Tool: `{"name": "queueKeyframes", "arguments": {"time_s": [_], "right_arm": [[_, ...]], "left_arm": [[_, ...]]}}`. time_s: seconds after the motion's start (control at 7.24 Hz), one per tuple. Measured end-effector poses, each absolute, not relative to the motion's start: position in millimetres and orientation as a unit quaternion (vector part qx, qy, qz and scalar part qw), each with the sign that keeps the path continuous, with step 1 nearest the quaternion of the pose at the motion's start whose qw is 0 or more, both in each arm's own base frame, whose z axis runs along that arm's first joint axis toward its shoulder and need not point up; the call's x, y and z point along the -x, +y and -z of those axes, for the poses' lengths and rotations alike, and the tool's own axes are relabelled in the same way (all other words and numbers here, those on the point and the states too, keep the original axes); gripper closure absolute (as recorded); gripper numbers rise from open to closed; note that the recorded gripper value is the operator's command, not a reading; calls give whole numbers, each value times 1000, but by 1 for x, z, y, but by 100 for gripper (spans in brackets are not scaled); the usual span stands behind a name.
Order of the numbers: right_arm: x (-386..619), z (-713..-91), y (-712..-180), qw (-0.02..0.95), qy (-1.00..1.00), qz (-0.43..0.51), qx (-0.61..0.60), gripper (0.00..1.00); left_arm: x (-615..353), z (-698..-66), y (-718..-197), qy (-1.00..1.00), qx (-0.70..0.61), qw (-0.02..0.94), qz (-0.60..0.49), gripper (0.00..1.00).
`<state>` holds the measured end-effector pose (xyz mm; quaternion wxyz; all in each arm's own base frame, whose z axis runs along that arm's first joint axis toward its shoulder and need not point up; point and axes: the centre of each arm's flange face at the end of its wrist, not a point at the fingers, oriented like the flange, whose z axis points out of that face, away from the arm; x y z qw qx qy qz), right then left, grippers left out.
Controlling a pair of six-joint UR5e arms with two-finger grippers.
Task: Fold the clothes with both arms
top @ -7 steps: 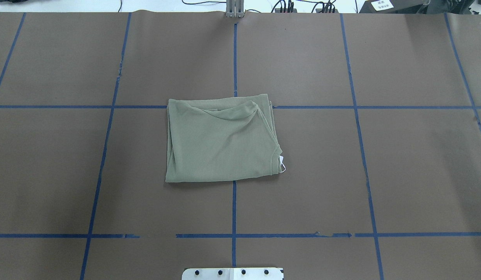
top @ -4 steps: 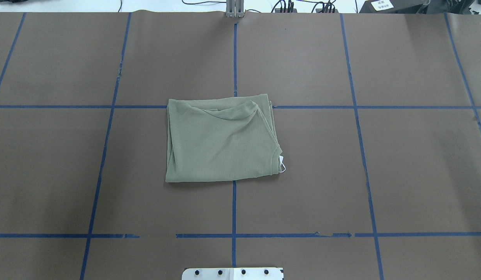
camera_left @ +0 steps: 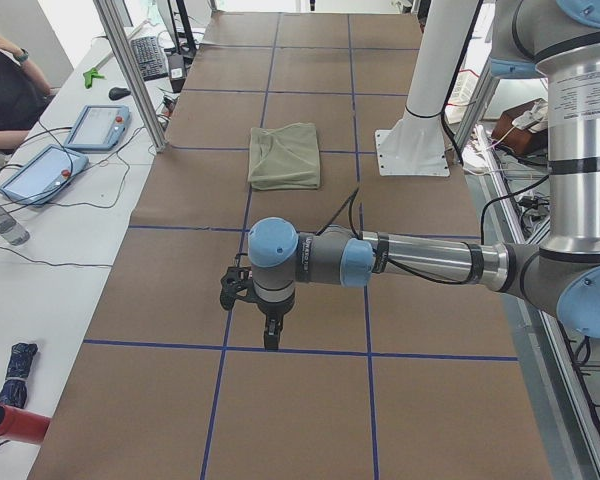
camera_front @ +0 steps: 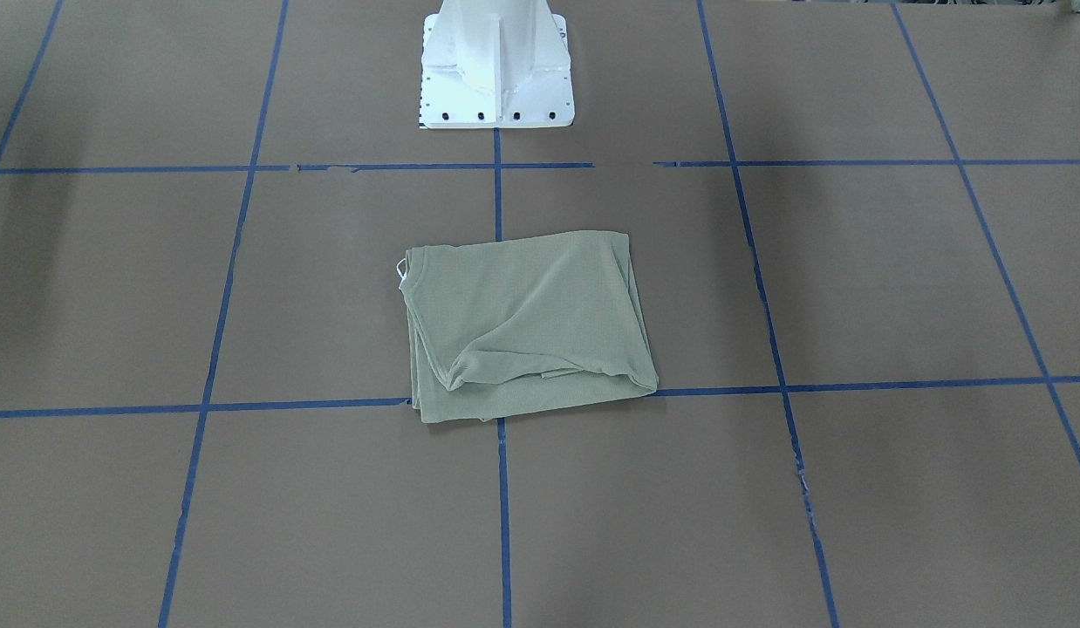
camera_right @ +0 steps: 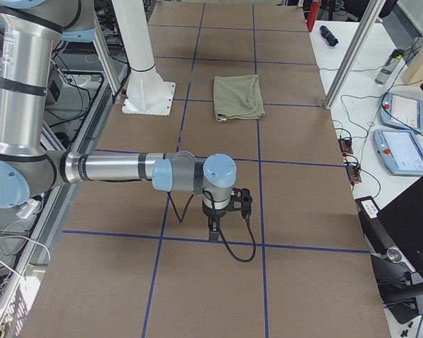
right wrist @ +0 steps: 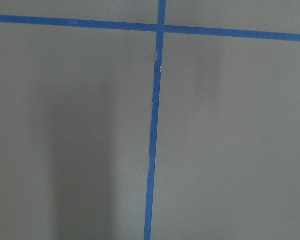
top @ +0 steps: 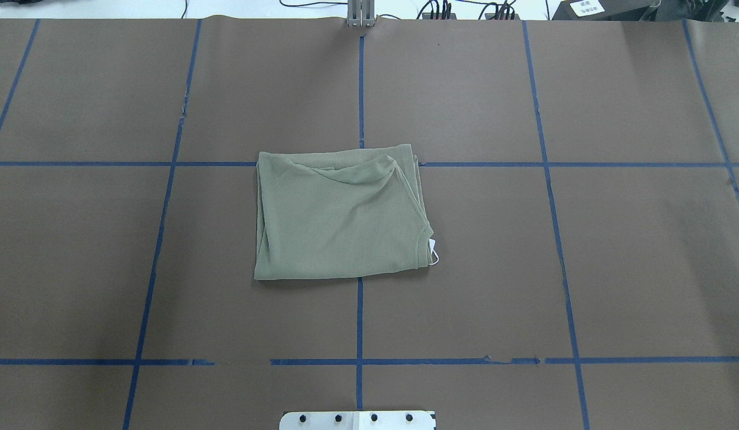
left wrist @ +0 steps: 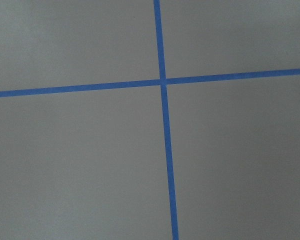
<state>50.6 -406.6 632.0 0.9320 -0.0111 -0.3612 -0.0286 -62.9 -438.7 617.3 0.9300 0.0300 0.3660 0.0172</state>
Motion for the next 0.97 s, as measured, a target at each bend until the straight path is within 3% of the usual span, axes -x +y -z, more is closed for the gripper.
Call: {"name": "queueKeyframes", "arguments": {"time_s": [0.97], "right_arm": [[-51,-631,-407,933,-359,29,10,0]], "left_arm": [[62,-610,-443,370,-48,928,-26,0]]}}
